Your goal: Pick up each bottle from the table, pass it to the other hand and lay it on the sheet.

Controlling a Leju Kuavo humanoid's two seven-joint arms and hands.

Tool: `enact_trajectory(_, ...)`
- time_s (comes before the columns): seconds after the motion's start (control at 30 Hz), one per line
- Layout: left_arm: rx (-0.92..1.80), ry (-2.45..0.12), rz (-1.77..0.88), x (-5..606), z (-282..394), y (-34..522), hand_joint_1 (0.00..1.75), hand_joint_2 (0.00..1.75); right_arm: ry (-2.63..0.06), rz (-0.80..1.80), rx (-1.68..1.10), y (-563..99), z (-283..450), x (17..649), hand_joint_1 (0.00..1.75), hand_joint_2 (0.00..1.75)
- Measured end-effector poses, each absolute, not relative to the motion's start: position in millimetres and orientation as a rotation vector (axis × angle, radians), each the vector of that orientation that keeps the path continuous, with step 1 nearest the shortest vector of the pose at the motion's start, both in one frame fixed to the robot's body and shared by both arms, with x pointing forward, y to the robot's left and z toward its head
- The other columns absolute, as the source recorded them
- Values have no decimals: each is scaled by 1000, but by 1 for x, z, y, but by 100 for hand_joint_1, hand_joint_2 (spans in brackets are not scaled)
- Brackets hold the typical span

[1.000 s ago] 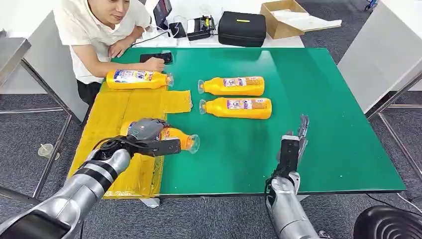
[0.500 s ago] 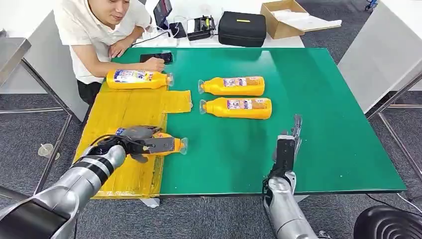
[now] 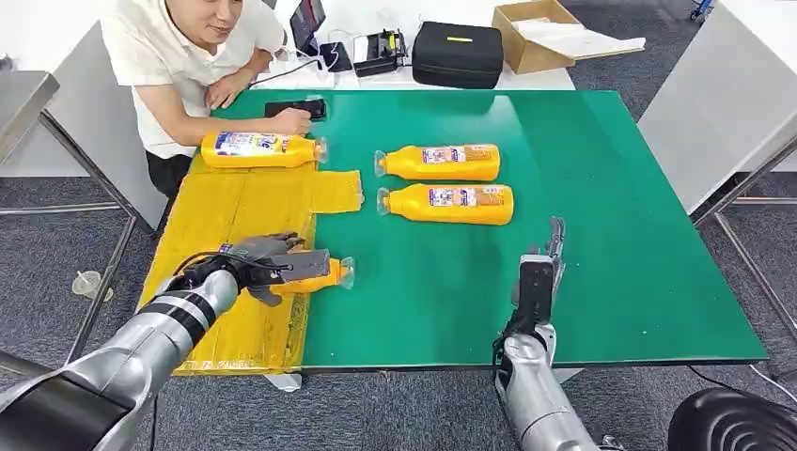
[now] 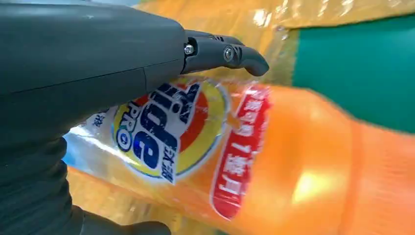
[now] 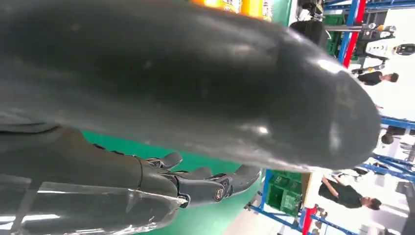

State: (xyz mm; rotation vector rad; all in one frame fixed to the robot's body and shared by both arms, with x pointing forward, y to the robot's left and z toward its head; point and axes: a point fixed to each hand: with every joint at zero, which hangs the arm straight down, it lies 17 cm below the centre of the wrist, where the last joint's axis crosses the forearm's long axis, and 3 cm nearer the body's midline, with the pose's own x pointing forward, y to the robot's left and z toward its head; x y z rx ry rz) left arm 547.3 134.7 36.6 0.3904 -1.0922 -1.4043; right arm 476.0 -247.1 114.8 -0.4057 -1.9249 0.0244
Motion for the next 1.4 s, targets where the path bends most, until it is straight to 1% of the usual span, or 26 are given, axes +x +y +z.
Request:
enact_trajectory(0.13,229,-1231,-1354,544,58,108,0,175,-1920,22,-422,-250,113,475,0,0)
enact_trajectory(0.27,168,-1390,-1305,545,89,87,0,175,-1909,35,-428,-251,107,471,0,0)
enact_trajectory(0.33,141,-1430,-1303,539,95,80,0,175,-1902,39,-427,-251,103,467,0,0)
enact_trajectory(0.63,140,-1503,-1374,528,114,84,0,175,-1888,44,-434,-256,95,460,0,0)
enact_trajectory(0.67,128,-1513,-1373,527,117,85,0,175,-1888,48,-437,-257,95,459,0,175)
enact_trajectory(0.73,81,-1546,-1358,520,123,83,0,175,-1897,92,-477,-256,96,458,0,175)
enact_trajectory(0.8,27,-1585,-1326,512,129,80,0,175,-1930,252,-616,-251,102,457,0,175)
enact_trajectory(0.83,-19,-1612,-1292,507,132,76,0,175,-1945,356,-646,-242,103,460,0,0)
enact_trajectory(0.87,-62,-1637,-1247,500,133,72,0,175,-1947,456,-659,-235,101,467,0,0)
enact_trajectory(0.9,-92,-1652,-1222,494,133,67,0,175,-1945,511,-669,-232,99,472,0,175)
enact_trajectory(0.97,-172,-1665,-1170,480,130,57,0,175,-1922,597,-694,-230,97,483,0,175)
enact_trajectory(1.03,-346,-1668,-995,465,132,48,0,175,-1846,801,-757,-221,84,496,0,175)
enact_trajectory(1.1,-459,-1686,-824,455,137,36,0,175,-1785,996,-830,-218,76,505,0,175)
enact_trajectory(1.17,-504,-1679,-730,446,131,27,0,175,-1746,1113,-879,-219,74,514,0,175)
enact_trajectory(1.27,-547,-1662,-651,437,126,18,0,175,-1707,1207,-917,-223,69,519,0,175)
enact_trajectory(1.4,-563,-1639,-582,434,123,14,0,175,-1549,1440,-1050,-234,48,522,0,175)
